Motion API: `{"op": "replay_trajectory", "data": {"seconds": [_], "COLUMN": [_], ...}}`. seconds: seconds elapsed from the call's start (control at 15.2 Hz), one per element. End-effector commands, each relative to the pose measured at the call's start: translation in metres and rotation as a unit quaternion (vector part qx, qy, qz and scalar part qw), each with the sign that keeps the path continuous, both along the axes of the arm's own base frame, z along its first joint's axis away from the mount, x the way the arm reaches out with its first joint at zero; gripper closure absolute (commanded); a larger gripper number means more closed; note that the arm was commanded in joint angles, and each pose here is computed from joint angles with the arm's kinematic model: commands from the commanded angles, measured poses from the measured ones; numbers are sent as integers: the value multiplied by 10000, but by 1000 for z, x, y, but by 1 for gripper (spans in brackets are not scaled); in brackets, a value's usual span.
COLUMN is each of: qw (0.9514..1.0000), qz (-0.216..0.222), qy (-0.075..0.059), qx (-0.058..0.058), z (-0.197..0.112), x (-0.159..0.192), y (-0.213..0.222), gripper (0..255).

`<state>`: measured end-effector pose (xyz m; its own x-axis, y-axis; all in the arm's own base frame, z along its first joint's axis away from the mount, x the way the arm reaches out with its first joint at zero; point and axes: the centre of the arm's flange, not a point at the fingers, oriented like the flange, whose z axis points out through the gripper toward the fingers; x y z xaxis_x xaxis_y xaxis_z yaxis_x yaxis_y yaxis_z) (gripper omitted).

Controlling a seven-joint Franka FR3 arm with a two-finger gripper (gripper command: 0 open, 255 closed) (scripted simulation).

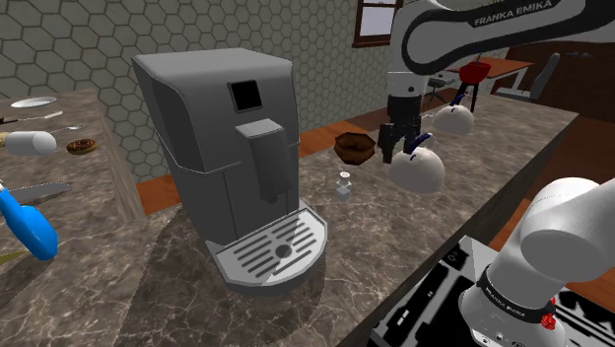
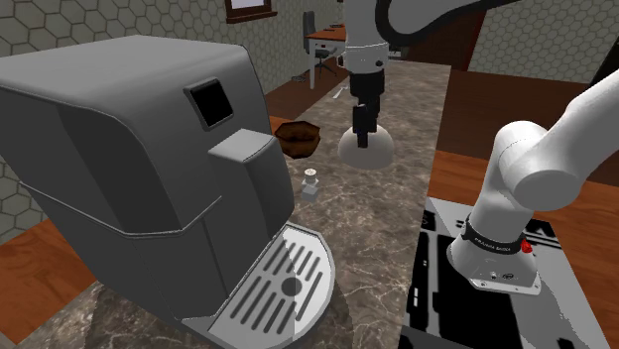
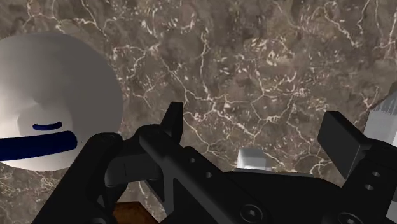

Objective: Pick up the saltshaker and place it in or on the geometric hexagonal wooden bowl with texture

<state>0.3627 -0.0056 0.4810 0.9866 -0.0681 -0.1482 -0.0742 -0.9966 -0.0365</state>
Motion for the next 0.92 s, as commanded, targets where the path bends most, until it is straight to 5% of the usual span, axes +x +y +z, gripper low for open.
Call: {"op": "replay_trajectory", "data": {"seconds": [0.0,0.86], "qw": [10000,9988], "qz": [-27,-171], "qy": [-55,-328], "qx": [49,334], "z": [-17,-109], "x": [22,143], "y": [4,21], "gripper": [0,0]}}
